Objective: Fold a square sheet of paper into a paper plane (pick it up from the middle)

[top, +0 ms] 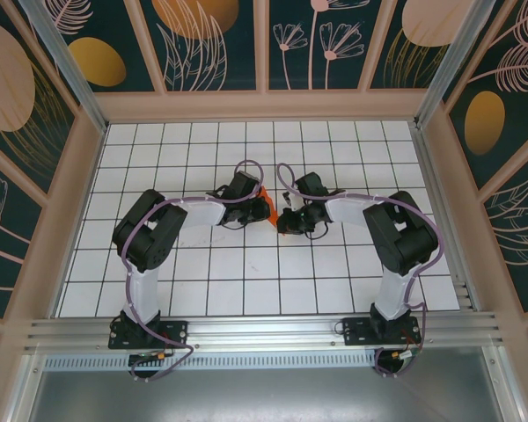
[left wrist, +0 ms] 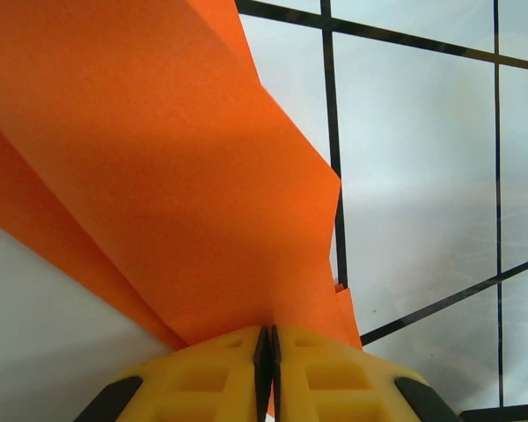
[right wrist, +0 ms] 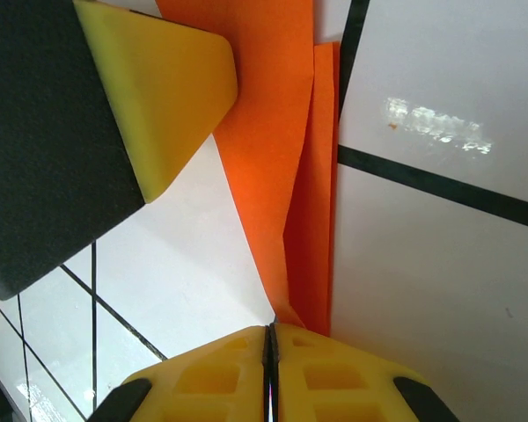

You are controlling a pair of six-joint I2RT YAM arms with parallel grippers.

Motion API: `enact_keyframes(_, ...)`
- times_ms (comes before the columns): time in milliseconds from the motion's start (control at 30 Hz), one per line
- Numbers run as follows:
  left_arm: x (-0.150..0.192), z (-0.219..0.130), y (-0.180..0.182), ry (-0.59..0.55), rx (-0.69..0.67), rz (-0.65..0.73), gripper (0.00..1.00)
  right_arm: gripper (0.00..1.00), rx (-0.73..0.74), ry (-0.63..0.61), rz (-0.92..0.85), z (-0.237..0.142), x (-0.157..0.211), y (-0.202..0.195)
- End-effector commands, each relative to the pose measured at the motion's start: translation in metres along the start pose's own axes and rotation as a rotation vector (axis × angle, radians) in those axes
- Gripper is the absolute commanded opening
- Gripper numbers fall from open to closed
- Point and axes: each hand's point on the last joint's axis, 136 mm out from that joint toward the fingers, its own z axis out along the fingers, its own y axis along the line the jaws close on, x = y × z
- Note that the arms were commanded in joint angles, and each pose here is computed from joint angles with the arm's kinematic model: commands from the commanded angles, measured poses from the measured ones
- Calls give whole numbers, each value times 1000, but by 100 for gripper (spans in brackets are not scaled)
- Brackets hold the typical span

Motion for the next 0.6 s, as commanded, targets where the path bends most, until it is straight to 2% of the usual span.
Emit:
enact_keyframes(0, 34, 15, 75, 81, -241, -25, 14, 12, 60, 66, 38, 9, 22, -22)
enact_keyframes(267, 34, 15, 75, 80, -242, -26, 14, 11, 117, 116, 75, 17, 38, -40)
enact_keyframes(400, 35, 14, 76, 79, -245, -25, 14, 10, 188, 131, 110, 14, 52, -54)
enact_keyframes(567, 35, 14, 76, 73, -243, -28, 14, 9, 200, 165, 168, 9, 75, -59)
